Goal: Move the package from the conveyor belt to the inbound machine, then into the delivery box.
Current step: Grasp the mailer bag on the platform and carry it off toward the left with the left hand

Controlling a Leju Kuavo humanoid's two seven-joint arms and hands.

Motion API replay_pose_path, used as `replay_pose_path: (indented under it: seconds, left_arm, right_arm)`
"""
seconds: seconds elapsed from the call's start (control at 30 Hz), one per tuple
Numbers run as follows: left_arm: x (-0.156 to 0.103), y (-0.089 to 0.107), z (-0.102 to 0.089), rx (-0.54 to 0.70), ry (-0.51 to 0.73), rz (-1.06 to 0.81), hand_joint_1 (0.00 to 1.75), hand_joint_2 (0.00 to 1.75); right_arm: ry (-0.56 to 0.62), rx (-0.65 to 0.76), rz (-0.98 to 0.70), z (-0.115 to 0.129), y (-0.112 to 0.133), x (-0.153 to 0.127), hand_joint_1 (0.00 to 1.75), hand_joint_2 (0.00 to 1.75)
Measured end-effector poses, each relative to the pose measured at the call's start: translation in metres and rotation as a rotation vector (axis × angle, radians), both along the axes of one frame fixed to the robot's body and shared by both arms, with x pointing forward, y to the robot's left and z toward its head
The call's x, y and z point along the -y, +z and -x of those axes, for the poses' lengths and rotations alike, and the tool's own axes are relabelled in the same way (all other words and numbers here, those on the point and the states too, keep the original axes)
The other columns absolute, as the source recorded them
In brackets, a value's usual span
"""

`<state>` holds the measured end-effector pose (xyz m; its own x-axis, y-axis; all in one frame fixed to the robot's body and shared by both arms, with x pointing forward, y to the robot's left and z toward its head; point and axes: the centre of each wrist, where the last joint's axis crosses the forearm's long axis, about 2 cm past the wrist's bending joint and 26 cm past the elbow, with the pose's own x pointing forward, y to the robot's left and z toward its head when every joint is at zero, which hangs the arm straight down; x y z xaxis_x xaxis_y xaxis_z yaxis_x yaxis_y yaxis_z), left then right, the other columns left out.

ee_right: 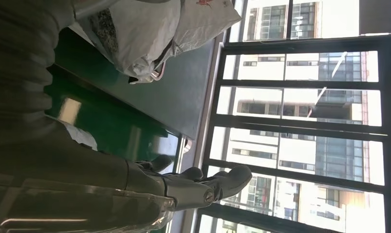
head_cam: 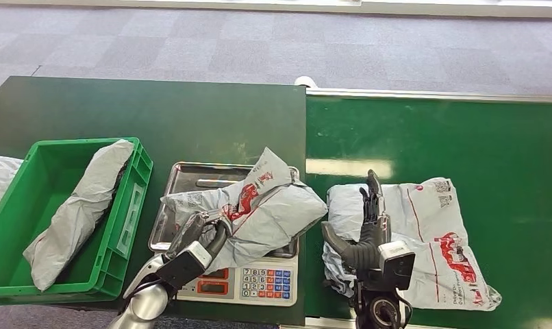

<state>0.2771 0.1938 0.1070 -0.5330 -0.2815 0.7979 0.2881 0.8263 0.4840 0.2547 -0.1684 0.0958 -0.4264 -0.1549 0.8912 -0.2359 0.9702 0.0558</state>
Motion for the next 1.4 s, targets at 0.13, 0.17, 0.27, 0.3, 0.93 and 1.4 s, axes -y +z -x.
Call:
replay_pose_path:
  seconds: [0.13,0.17,0.27,0.3,0.93,1.4]
  left_arm:
    - [0.0,0.001,-0.001,0.014,0.0,0.05,1.75,1.75]
    - [0.0,0.002,-0.001,0.023,0.004,0.068,1.75,1.75]
    - [-0.001,0.006,-0.002,0.081,0.033,0.13,1.75,1.75]
    - [-0.001,0.009,-0.002,0.104,0.044,0.149,1.75,1.75]
    - [0.003,0.032,0.006,0.26,0.017,0.274,0.0,1.75]
    - [0.029,0.016,0.015,0.204,-0.139,-0.032,0.0,1.75]
  right_arm:
    - [-0.007,0.002,-0.005,0.0,0.001,0.001,0.0,1.75]
    - [-0.009,0.002,-0.007,0.0,0.001,0.001,0.0,1.75]
    - [-0.013,0.001,-0.01,0.0,0.002,0.001,0.0,1.75]
    - [-0.013,0.0,-0.01,0.0,0.002,0.001,0.0,1.75]
    - [-0.019,0.0,-0.018,-0.003,0.005,0.0,0.0,1.75]
    - [-0.009,0.012,-0.019,-0.008,0.008,0.0,0.0,1.75]
